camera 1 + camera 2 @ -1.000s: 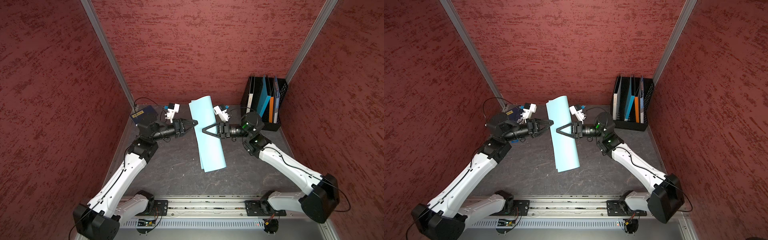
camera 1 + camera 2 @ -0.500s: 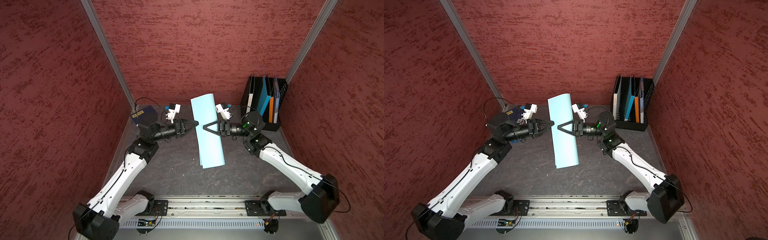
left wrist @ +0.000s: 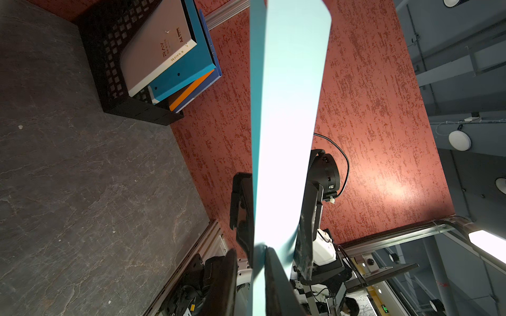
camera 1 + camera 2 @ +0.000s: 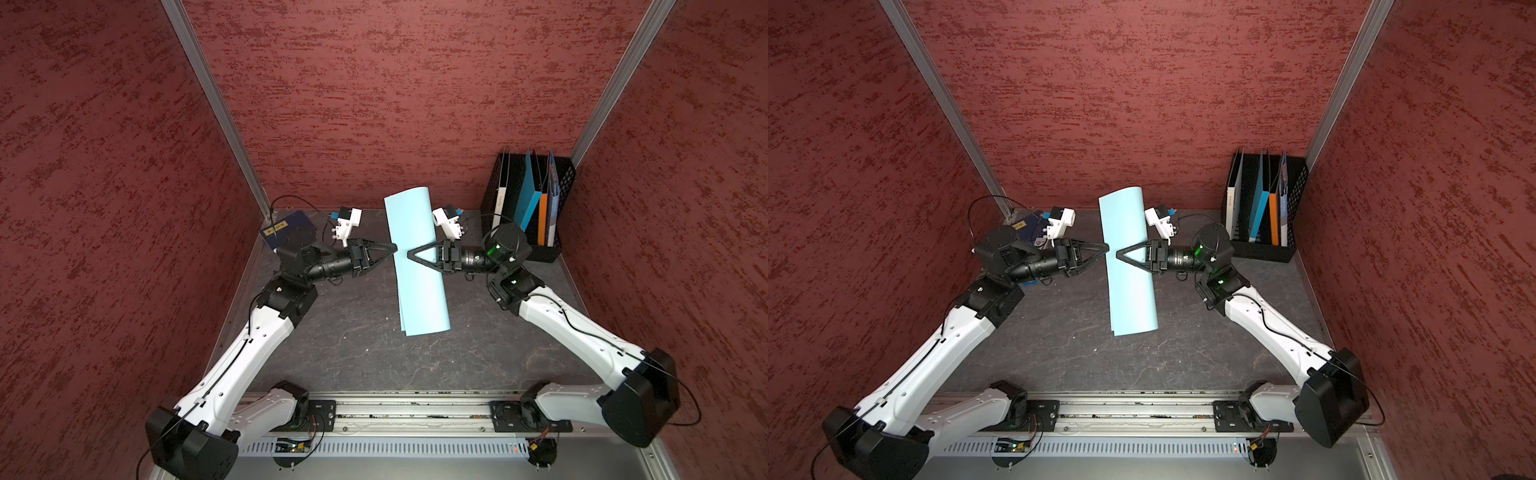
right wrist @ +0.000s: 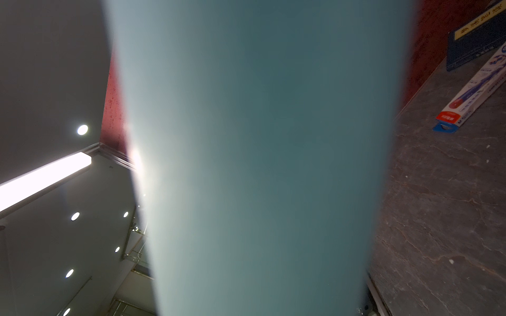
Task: Fold the rectangular paper in half along the long edge
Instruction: Fold the paper.
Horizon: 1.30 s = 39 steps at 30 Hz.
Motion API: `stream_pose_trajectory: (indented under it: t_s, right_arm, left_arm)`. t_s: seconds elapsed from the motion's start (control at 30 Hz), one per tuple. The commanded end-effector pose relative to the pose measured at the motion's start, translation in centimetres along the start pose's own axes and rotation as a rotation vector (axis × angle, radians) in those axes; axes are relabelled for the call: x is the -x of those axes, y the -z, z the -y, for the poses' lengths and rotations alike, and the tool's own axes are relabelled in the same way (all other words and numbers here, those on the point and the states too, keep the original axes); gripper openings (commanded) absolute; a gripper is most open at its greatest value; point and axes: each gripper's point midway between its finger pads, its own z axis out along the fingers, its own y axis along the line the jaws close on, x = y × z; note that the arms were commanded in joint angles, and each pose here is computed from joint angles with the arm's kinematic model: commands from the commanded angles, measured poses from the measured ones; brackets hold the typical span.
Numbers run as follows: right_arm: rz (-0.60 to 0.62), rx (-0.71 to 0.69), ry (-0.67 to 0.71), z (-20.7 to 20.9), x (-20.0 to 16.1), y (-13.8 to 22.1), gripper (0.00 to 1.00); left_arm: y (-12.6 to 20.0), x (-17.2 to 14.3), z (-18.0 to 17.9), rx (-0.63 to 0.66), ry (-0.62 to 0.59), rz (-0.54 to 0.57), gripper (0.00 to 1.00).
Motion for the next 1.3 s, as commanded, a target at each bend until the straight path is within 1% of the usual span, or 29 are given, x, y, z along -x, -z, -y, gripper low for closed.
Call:
stream_pose_trajectory:
  t_s: [0.0,0.03,0.07,0.23,0.37,0.47,0.6,0.73,0.83,1.0,1.27]
  right_arm:
    - [0.004,0.015,0.043,-1.3,-0.1,0.7,0.37]
    - [0.010,0.013,0.046,-1.4,0.0,0.8,0.37]
    - [0.018,0.012,0.052,-1.5,0.2,1.0,0.37]
    - [0.047,0.004,0.070,-1.8,0.8,1.3,0.37]
    - [0.077,-0.008,0.078,-1.6,1.4,1.5,0.37]
    - [0.098,-0.005,0.087,-1.6,2.0,1.5,0.37]
    - [0.100,0.031,0.104,-2.4,2.9,1.5,0.37]
    - [0.058,0.055,0.157,-4.0,3.7,0.8,0.37]
    - [0.053,0.065,0.186,-5.0,4.4,0.6,0.37]
    - [0.071,0.080,0.211,-5.8,5.3,0.8,0.35]
    - [0.082,0.097,0.207,-5.9,5.7,0.7,0.36]
  left_arm:
    - [0.0,0.0,0.6,-0.008,-0.024,-0.002,0.33]
    - [0.0,0.0,0.5,-0.005,-0.022,-0.001,0.40]
    - [0.1,0.0,0.5,-0.001,-0.022,0.001,0.45]
    - [0.9,-0.2,0.0,0.028,-0.014,0.013,0.50]
    - [1.4,-0.8,0.2,0.035,0.011,0.013,0.49]
    - [1.5,-1.6,1.2,0.017,0.021,0.002,0.46]
    - [1.8,-2.5,3.7,-0.037,0.002,-0.028,0.42]
    - [1.9,-3.2,6.6,-0.086,-0.042,-0.073,0.42]
    - [2.4,-3.6,7.8,-0.090,-0.070,-0.088,0.42]
    - [2.7,-3.8,8.0,-0.090,-0.074,-0.088,0.42]
    - [1.6,-4.0,7.2,-0.077,-0.057,-0.110,0.42]
